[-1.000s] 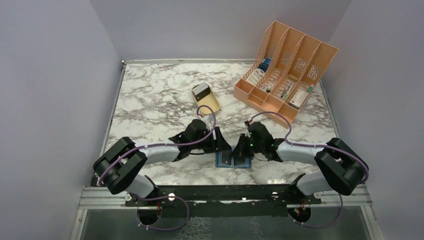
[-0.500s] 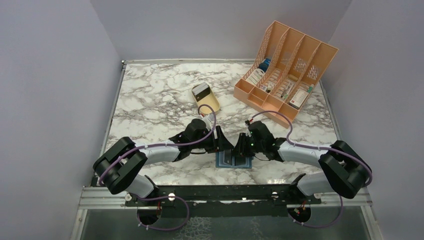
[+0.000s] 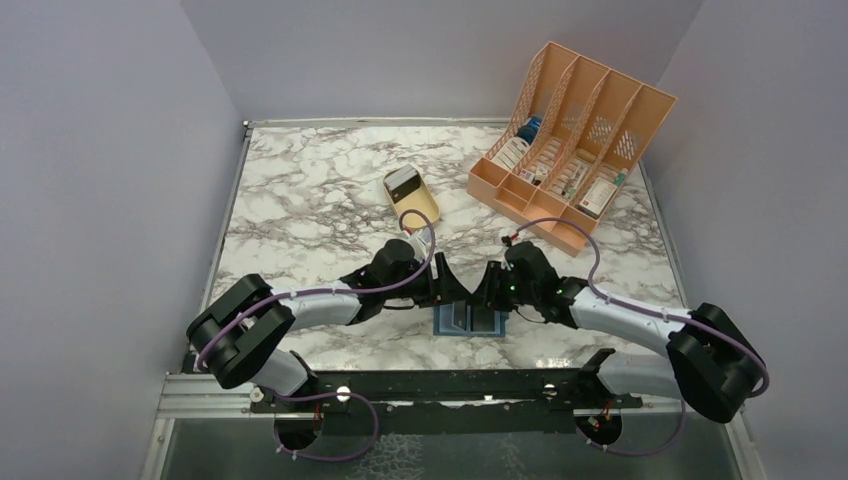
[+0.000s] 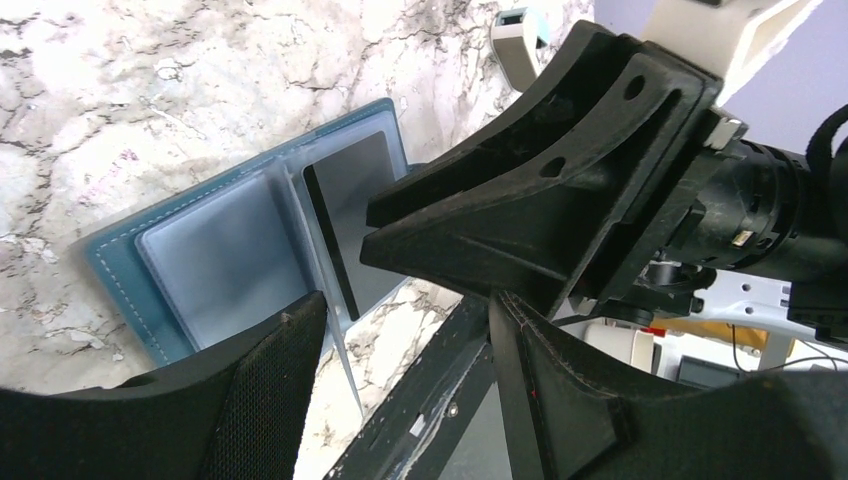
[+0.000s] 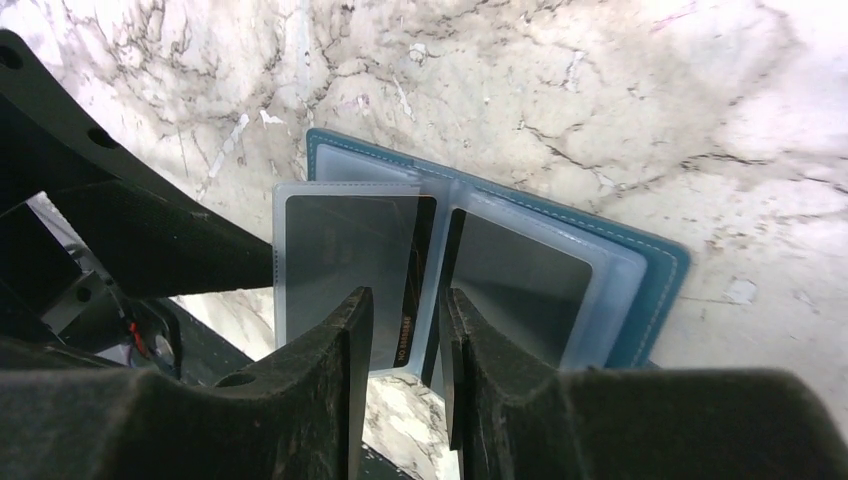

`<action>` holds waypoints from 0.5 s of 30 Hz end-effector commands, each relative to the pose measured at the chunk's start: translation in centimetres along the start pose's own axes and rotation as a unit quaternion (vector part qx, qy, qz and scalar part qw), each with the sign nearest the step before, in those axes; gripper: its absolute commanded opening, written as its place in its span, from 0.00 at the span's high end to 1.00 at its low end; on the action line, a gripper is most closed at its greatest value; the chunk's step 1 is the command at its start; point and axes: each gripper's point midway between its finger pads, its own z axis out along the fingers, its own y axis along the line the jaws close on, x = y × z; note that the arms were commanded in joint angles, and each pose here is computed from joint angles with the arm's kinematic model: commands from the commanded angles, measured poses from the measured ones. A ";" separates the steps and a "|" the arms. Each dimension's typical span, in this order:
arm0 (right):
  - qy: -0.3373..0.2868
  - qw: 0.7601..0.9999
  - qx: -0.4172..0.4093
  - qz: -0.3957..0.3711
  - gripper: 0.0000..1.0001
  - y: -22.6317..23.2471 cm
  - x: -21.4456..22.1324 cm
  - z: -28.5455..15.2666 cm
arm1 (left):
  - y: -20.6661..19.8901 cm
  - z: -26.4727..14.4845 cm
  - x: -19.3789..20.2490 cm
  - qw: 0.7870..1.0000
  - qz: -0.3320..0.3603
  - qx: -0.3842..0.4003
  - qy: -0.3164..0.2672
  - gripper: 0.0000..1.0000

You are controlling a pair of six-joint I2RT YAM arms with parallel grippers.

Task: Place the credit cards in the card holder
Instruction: Turn over the card slot in the card holder.

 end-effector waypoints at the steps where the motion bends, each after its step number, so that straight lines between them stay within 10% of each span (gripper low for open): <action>1: -0.050 0.998 0.033 0.000 0.68 -0.5 -1.8 -1.3 | -2.5 0.4 -0.7 0.999 0.016 0.037 -0.004 0.37; 15: -0.247 0.967 0.045 0.040 0.64 -0.5 -7.4 -11.2 | -4.2 2.9 0.3 0.998 0.037 0.047 0.023 0.37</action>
